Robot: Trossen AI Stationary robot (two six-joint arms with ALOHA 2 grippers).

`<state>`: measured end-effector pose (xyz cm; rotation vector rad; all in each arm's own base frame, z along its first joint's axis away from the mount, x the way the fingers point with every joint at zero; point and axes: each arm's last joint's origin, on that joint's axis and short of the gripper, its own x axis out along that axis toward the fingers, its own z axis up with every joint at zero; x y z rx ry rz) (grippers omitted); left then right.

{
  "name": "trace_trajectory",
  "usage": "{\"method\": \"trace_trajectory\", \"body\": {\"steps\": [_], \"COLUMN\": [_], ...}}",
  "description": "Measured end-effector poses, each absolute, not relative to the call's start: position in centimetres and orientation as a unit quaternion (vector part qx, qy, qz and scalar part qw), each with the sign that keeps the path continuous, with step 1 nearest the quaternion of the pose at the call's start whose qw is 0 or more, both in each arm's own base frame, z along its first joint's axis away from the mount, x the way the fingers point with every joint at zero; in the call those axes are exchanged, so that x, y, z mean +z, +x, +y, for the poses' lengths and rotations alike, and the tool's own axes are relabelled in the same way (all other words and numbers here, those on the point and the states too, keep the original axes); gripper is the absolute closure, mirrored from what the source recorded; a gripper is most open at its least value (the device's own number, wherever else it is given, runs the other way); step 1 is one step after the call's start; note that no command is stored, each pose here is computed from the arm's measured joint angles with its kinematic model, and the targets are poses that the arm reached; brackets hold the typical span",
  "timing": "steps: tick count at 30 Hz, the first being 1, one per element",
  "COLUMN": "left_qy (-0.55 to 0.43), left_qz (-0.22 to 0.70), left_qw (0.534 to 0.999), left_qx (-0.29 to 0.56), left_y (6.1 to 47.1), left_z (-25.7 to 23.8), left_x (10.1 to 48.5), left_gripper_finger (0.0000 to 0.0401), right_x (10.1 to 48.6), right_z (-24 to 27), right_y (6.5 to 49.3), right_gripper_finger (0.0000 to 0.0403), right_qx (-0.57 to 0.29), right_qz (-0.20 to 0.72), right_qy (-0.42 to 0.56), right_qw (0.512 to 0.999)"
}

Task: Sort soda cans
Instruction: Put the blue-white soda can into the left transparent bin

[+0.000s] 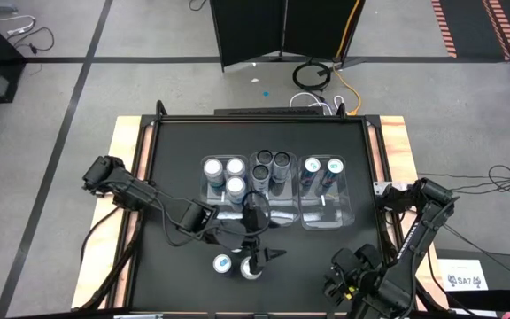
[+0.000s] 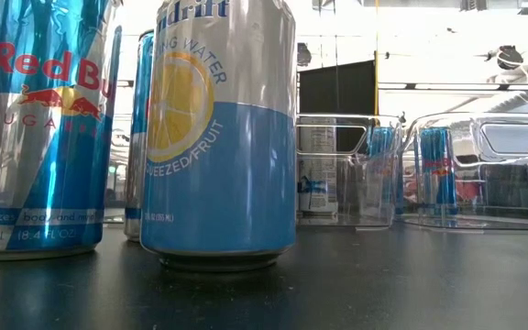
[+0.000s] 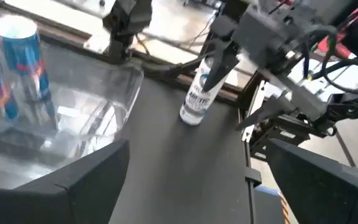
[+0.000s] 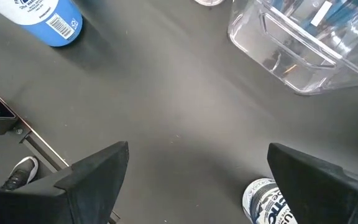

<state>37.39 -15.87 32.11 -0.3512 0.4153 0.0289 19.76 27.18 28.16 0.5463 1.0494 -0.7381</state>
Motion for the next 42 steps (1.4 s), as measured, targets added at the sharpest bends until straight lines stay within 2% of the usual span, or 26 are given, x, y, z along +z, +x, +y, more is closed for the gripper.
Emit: {"method": "trace_trajectory", "body": {"steps": [6,11,19,29,42], "left_qy": [-0.208,-0.134,-0.009,0.039,0.063], "left_qz": [0.217,0.257,0.344,0.435,0.489], "left_qw": [0.954,0.953,0.92,0.882,0.855], "left_qx": [-0.007,-0.094,-0.188,-0.175,-0.162], "left_y": [37.4,37.8,39.0,38.1,37.2], "left_z": [-16.0,-17.0,-20.3,-20.7,-20.4], "left_x": [32.1,30.5,23.7,20.7,20.6], "left_gripper_finger": [0.0019,0.0019,0.0019,0.0019,0.002], "right_x": [28.2,28.2,28.2,28.2,28.2], "right_z": [27.2,27.2,27.2,27.4,27.3], "right_y": [19.8,19.8,19.8,19.9,20.0], "right_gripper_finger": [0.0026,0.0026,0.0026,0.0026,0.0026], "right_qx": [-0.339,-0.339,-0.338,-0.333,-0.334], "right_qz": [0.484,0.484,0.482,0.479,0.478], "right_qy": [0.25,0.248,0.251,0.264,0.265], "right_qw": [0.767,0.768,0.768,0.768,0.768]}}
